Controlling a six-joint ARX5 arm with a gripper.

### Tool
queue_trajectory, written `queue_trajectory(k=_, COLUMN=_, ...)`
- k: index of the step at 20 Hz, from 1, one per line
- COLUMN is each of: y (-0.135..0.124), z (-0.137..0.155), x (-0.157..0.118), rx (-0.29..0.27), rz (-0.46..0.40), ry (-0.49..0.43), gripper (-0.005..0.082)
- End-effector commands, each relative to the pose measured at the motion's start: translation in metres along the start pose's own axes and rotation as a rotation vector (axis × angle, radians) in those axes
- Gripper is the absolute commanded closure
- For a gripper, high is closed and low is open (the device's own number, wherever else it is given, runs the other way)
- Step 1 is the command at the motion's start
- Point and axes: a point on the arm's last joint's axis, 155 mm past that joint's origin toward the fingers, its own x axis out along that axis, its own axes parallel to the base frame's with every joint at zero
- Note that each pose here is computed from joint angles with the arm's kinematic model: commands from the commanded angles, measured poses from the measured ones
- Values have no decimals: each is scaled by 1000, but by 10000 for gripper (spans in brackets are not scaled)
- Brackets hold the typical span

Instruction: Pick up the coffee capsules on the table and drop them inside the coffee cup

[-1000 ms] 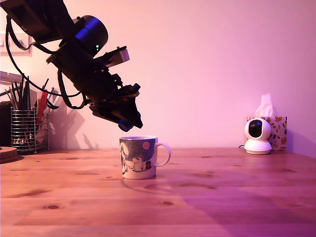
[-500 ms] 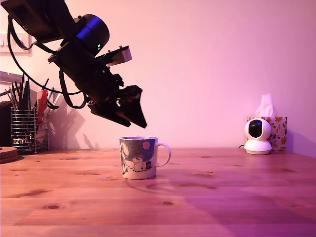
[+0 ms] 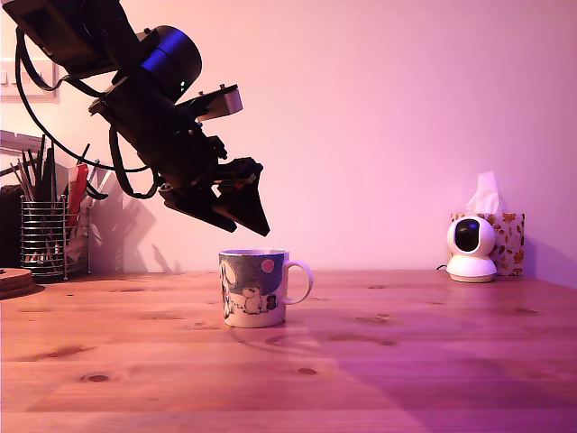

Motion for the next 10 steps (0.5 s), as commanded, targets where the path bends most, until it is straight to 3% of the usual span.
queue_trajectory(k=1, y=0, z=5, x=-2, rx=8, rz=4, ry=-7, gripper=451)
queue_trajectory(k=3, y=1, z=7, x=-10, rx=5, rz=6, ry=-6, gripper=743)
queue_trajectory(k=4, y=1, z=7, x=-14, rx=2, rz=7, ry=0, gripper=788)
queue_trajectory(k=10, y=3, z=-7, x=-49, rx=-37, rz=5, ry=82, gripper=789)
